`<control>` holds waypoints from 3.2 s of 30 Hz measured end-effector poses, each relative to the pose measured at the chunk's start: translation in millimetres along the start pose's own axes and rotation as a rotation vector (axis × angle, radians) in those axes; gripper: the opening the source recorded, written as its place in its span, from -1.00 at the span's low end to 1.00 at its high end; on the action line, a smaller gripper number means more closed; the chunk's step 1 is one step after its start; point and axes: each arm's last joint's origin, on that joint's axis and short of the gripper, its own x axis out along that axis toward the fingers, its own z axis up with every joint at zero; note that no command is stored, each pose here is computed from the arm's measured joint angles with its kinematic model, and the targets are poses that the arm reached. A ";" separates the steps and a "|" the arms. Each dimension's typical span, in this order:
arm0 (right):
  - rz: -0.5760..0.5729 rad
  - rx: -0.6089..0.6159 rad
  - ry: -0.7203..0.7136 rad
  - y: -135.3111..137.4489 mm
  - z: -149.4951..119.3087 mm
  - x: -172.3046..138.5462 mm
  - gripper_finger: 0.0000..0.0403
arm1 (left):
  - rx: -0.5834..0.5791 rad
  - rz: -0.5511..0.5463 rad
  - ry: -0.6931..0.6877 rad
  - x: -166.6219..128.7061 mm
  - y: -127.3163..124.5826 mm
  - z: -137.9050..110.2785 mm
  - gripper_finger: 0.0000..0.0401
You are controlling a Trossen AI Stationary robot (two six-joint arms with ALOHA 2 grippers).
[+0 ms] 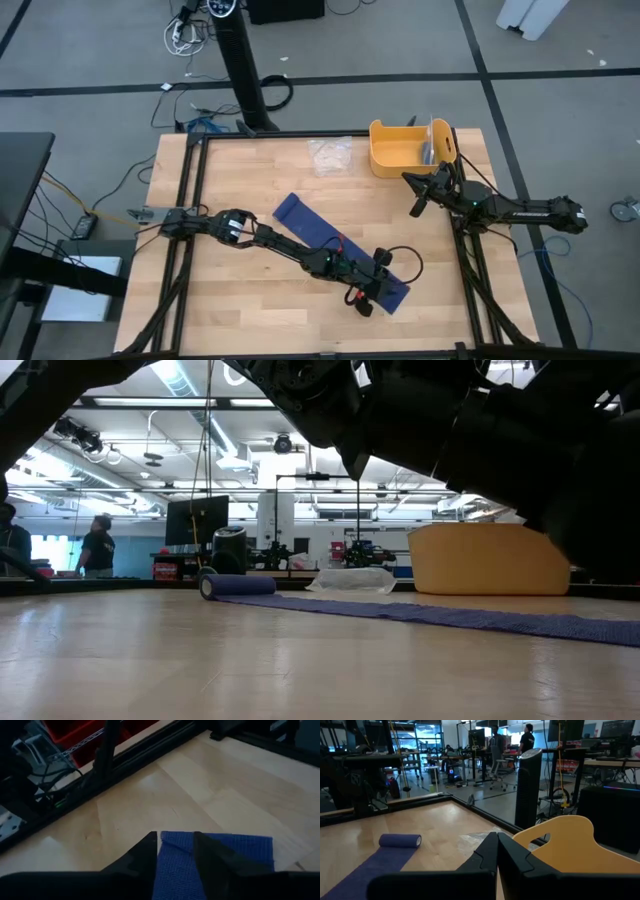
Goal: Roll bandage
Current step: Roll the violet bandage
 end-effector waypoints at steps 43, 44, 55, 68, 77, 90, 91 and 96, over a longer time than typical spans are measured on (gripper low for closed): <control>0.000 0.002 -0.003 0.0 0.4 0.0 -0.97 | -0.242 -0.225 0.220 -30.1 -21.6 29.0 -0.98; 0.000 0.001 -0.003 0.0 0.3 0.0 -0.97 | -0.248 -0.224 0.220 -34.0 -20.0 33.6 -0.99; 0.001 0.021 -0.037 0.0 4.0 -0.1 -0.97 | -0.237 0.017 0.059 -83.6 -11.2 62.7 -0.99; 0.014 0.113 -0.202 -0.4 21.3 -2.2 -0.97 | -0.453 0.277 -0.264 -184.9 -60.9 14.5 -1.00; 0.189 0.205 -0.247 4.3 26.7 -2.9 -0.98 | -0.795 0.757 -0.224 -246.9 -89.5 -20.5 -1.00; 0.444 0.207 0.012 27.8 3.5 11.8 -0.95 | -1.187 0.888 -0.270 -286.3 -72.2 -122.1 -0.79; 0.452 0.211 0.018 29.6 2.9 12.5 -0.92 | -1.184 0.884 -0.261 -287.3 -72.1 -124.2 -0.74; 0.491 0.230 0.015 37.7 2.2 15.6 -0.73 | -1.206 0.892 -0.228 -290.4 -67.5 -135.7 -0.49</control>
